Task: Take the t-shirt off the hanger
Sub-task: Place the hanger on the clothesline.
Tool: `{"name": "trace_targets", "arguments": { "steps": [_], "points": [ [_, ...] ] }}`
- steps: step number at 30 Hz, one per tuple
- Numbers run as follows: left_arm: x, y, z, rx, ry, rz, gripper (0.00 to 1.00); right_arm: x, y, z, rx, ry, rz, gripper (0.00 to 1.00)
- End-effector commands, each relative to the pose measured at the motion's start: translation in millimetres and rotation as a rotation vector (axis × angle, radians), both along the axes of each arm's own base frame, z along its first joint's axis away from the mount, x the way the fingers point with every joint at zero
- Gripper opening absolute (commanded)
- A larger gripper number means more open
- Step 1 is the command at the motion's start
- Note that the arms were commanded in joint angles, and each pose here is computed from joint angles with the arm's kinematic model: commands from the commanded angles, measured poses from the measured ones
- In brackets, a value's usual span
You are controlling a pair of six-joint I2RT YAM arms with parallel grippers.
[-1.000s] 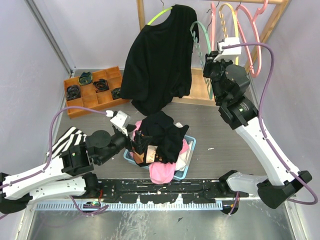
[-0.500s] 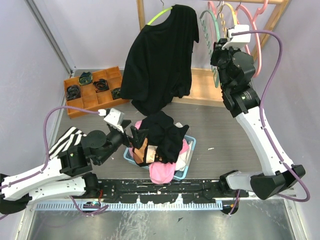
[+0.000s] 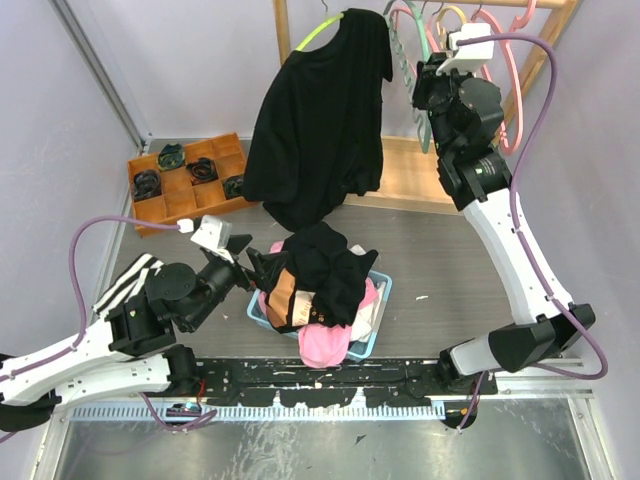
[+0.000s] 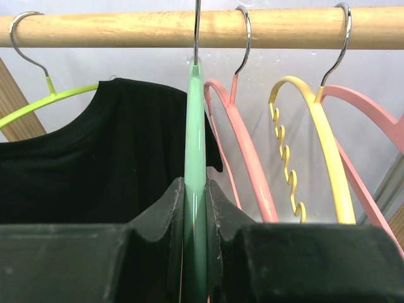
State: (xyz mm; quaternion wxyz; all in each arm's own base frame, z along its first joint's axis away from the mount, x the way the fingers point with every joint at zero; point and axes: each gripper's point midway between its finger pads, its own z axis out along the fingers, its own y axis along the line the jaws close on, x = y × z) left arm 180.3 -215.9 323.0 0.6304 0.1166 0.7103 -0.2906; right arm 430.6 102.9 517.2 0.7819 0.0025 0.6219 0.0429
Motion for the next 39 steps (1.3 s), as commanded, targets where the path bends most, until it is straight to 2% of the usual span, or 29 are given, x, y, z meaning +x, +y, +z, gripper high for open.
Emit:
{"name": "trace_targets", "arguments": {
  "steps": [1,15,17,18,21,24,28,32,39],
  "points": [
    [1.9,6.2,9.9,-0.034,-0.024,0.027,0.98,-3.6,-5.9,50.5,0.062,-0.143,0.009,0.01],
    [4.4,19.6,24.3,-0.054,-0.051,0.071,0.98,18.7,1.7,23.9,0.054,-0.066,0.058,0.02],
    [7.0,24.0,30.8,-0.052,-0.062,0.097,0.98,18.6,1.9,20.0,0.057,-0.048,0.059,0.13],
    [8.5,26.1,34.0,-0.049,-0.069,0.11,0.98,17.3,0.6,19.1,0.065,-0.04,0.056,0.29],
    [11.4,27.8,42.5,-0.038,-0.084,0.129,0.98,7.0,-3.5,21.8,0.089,-0.042,0.05,0.53],
    [12.8,25.7,46.4,-0.034,-0.091,0.131,0.98,-5.2,-15.6,29.6,0.113,-0.055,0.007,0.65],
    [14.4,25.0,47.4,-0.028,-0.098,0.138,0.98,-21.3,-22.7,42.4,0.109,-0.071,-0.008,0.71],
    [15.9,26.7,49.6,-0.016,-0.109,0.149,0.98,-37.3,-21.6,55.4,0.118,-0.101,0.017,0.73],
    [17.1,28.6,59.2,0.014,-0.132,0.153,0.98,-53.6,18.0,67.8,0.126,-0.133,0.127,0.73]
  ]
}}
